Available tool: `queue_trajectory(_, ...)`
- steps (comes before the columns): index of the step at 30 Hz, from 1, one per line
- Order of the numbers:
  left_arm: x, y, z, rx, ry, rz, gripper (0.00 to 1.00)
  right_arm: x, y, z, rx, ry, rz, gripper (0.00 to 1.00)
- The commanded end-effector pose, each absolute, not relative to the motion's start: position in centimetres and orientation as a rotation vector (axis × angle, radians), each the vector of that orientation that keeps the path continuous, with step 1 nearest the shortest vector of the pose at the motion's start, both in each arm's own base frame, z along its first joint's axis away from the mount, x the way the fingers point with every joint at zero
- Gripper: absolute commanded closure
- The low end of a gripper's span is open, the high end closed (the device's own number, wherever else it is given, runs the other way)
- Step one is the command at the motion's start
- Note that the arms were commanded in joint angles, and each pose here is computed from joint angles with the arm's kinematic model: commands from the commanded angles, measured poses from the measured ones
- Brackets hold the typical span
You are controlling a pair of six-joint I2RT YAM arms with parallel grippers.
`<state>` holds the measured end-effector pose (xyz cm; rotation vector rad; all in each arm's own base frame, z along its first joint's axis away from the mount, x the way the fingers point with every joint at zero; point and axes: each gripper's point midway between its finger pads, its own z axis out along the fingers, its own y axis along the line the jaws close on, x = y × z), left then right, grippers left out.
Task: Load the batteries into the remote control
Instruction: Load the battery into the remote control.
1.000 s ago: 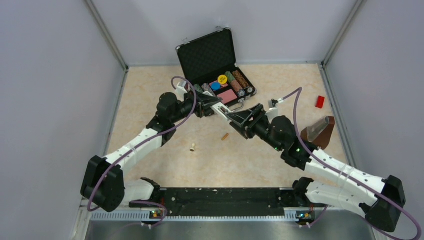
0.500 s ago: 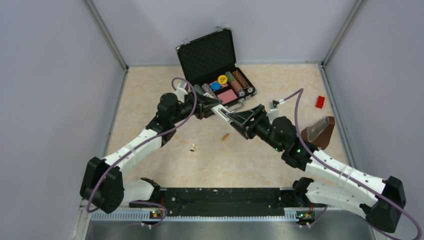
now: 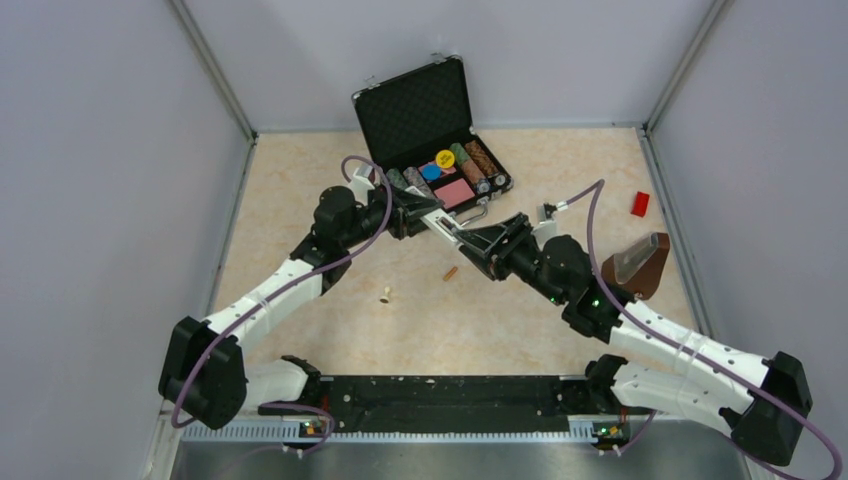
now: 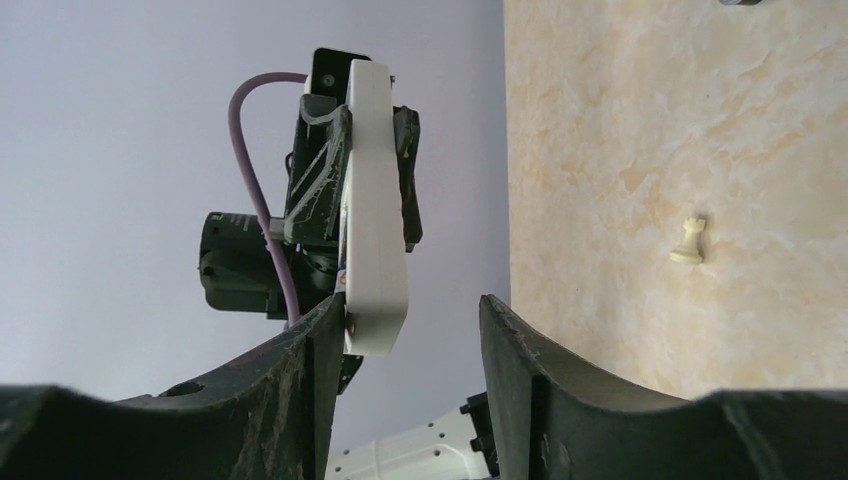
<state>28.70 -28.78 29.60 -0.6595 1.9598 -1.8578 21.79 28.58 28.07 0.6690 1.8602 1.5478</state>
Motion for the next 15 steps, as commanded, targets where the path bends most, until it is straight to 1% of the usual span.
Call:
queue_trajectory(1,26.5,-29.3,34.7,-0.47,1.846,-1.984,1.0,22.2,28.6,26.3,0.691,1.902,1.505,0.5)
queue_trajectory(7,26.0,-29.4,35.0,-0.437,1.847,-1.987,1.0,22.4,29.0,25.8,0.702,1.916,1.506,0.51)
queue_trajectory(15,25.1,-29.5,36.4,-0.275,1.811,-1.952,1.0,22.3,29.1,24.5,0.754,1.969,1.502,0.6)
